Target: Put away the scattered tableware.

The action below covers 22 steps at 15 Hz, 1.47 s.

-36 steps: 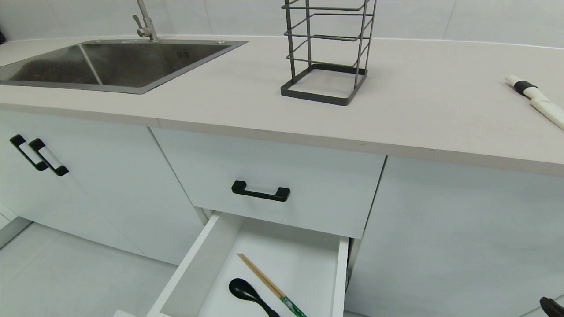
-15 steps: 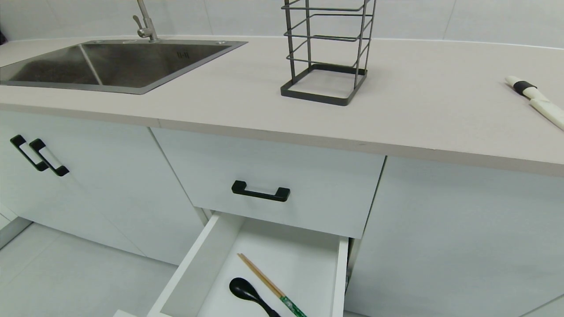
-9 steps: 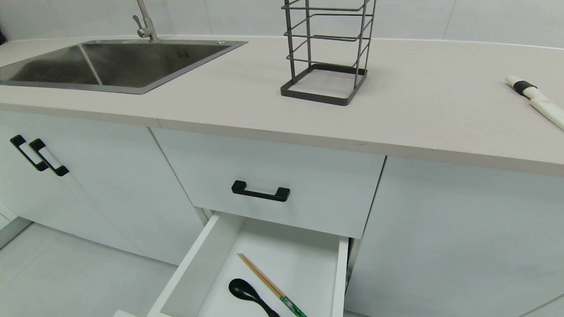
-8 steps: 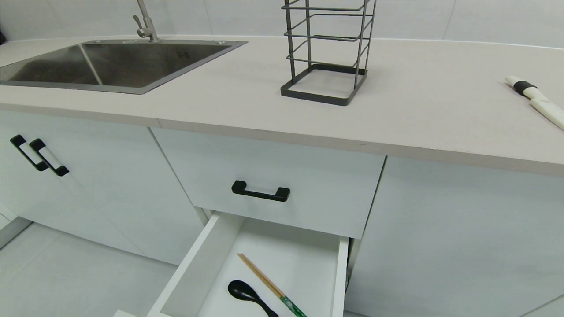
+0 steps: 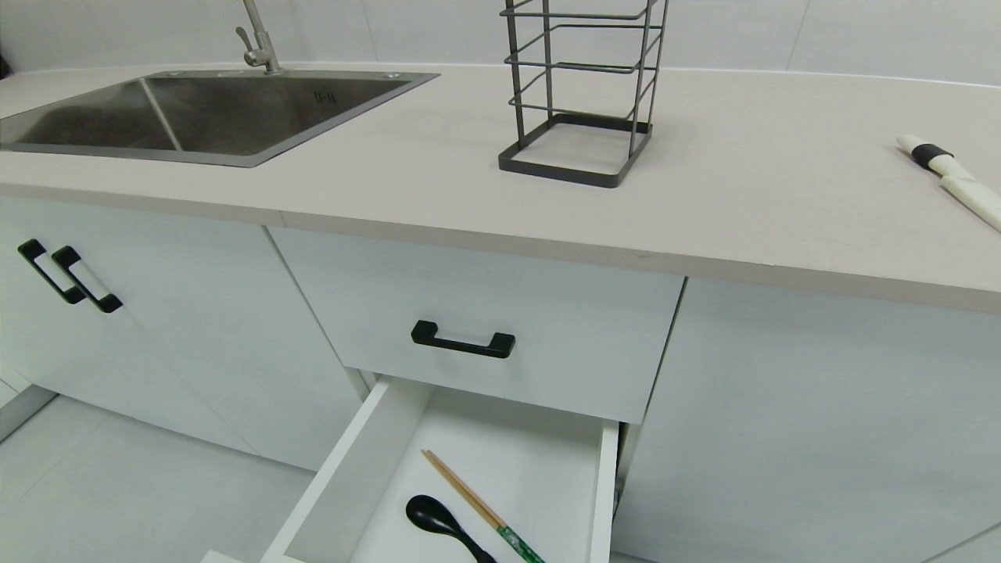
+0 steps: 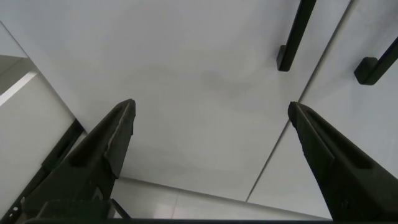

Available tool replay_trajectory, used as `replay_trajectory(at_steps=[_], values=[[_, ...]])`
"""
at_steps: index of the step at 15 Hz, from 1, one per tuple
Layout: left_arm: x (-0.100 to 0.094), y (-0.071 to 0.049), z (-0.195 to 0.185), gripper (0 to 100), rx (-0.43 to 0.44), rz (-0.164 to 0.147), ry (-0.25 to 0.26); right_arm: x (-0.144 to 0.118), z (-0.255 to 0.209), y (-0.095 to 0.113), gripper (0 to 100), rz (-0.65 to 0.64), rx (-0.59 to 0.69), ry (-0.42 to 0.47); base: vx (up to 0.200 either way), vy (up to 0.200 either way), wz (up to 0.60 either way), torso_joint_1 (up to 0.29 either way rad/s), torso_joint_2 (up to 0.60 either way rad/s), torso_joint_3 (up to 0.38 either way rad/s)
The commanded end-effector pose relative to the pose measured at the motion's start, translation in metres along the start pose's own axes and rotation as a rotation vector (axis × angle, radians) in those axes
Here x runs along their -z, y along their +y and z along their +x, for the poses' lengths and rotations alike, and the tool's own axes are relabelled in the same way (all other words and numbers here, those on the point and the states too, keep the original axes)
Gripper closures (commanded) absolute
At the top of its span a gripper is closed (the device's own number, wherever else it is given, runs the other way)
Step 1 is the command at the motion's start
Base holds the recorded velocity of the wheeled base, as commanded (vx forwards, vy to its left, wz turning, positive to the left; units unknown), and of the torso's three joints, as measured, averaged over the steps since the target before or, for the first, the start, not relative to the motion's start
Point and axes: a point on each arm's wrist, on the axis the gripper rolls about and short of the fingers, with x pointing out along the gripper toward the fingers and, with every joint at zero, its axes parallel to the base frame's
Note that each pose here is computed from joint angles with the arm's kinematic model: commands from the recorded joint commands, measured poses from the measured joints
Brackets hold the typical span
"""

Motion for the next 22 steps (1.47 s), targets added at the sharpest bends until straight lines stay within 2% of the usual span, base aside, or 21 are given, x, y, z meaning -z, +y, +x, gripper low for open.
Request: replay_trajectory(at_steps=[1,2,3,4,5,6,7,8,9,10,11,12,15,16,17,19,21,22], values=[[-0.001,0.008,0.013,0,0.006,-0.108,0.112,0.000,0.000,0.000,0,0.000,-0.001,0.002,0.000,0.000,0.00,0.000,0.00,0.000],[0.001,0.010,0.016,0,0.002,-0.194,0.160,0.000,0.000,0.000,0,0.000,-0.001,0.002,0.000,0.000,0.00,0.000,0.00,0.000],[0.002,0.011,0.018,0,0.005,-0.238,0.189,0.000,0.000,0.000,0,0.000,-0.001,0.002,0.000,0.000,0.00,0.000,0.00,0.000],[0.003,0.011,0.018,0,0.011,-0.242,0.204,0.000,0.000,0.000,0,0.000,0.000,0.002,0.000,0.000,0.00,0.000,0.00,0.000],[0.003,0.011,0.021,0,0.023,-0.265,0.264,0.000,0.000,0.000,0,0.000,-0.001,0.002,0.000,0.000,0.00,0.000,0.00,0.000],[0.005,0.015,0.026,0,-0.002,-0.299,0.324,0.000,0.000,0.000,0,0.000,-0.001,0.002,0.000,0.000,0.00,0.000,0.00,0.000],[0.007,0.020,0.032,0,-0.059,-0.319,0.380,0.000,0.000,0.000,0,0.000,-0.001,0.002,0.000,0.000,0.00,0.000,0.00,0.000],[0.007,0.025,0.040,0,-0.107,-0.332,0.430,0.000,0.000,0.000,0,0.000,-0.001,0.002,0.000,0.000,0.00,0.000,0.00,0.000],[0.005,0.029,0.045,0,-0.131,-0.334,0.453,0.000,0.000,0.000,0,0.000,0.000,0.002,0.000,0.000,0.00,0.000,0.00,0.000],[0.006,0.030,0.047,0,-0.134,-0.326,0.467,0.000,0.000,0.000,0,0.000,0.000,0.002,0.000,0.000,0.00,0.000,0.00,0.000],[0.006,0.030,0.048,0,-0.127,-0.305,0.478,0.000,0.000,0.000,0,0.000,-0.001,0.002,0.000,0.000,0.00,0.000,0.00,0.000],[0.006,0.033,0.052,0,-0.169,-0.256,0.517,0.000,0.000,0.000,0,0.000,0.000,0.002,0.000,0.000,0.00,0.000,0.00,0.000],[0.008,0.039,0.059,0,-0.240,-0.170,0.592,0.000,0.000,0.000,0,0.000,-0.001,0.002,0.000,0.000,0.00,0.000,0.00,0.000],[0.007,0.041,0.061,0,-0.260,-0.126,0.615,0.000,0.000,0.000,0,0.000,-0.001,0.000,0.000,0.000,0.00,0.000,0.00,0.000],[0.007,0.043,0.063,0,-0.298,-0.097,0.631,0.000,0.000,0.000,0,0.000,-0.001,0.002,0.000,0.000,0.00,0.000,0.00,0.000],[0.004,0.047,0.068,0,-0.351,-0.077,0.636,0.000,0.000,0.000,0,-0.002,-0.001,0.002,0.000,0.000,0.00,0.000,0.00,0.000],[0.001,0.053,0.078,0,-0.352,-0.066,0.611,0.000,0.000,0.000,0,-0.002,-0.001,0.002,0.000,0.000,0.00,0.000,0.00,0.000],[0.001,0.053,0.080,0,-0.342,-0.058,0.616,0.000,0.000,0.000,0,-0.002,-0.001,0.002,0.000,0.000,0.00,0.000,0.00,0.000]])
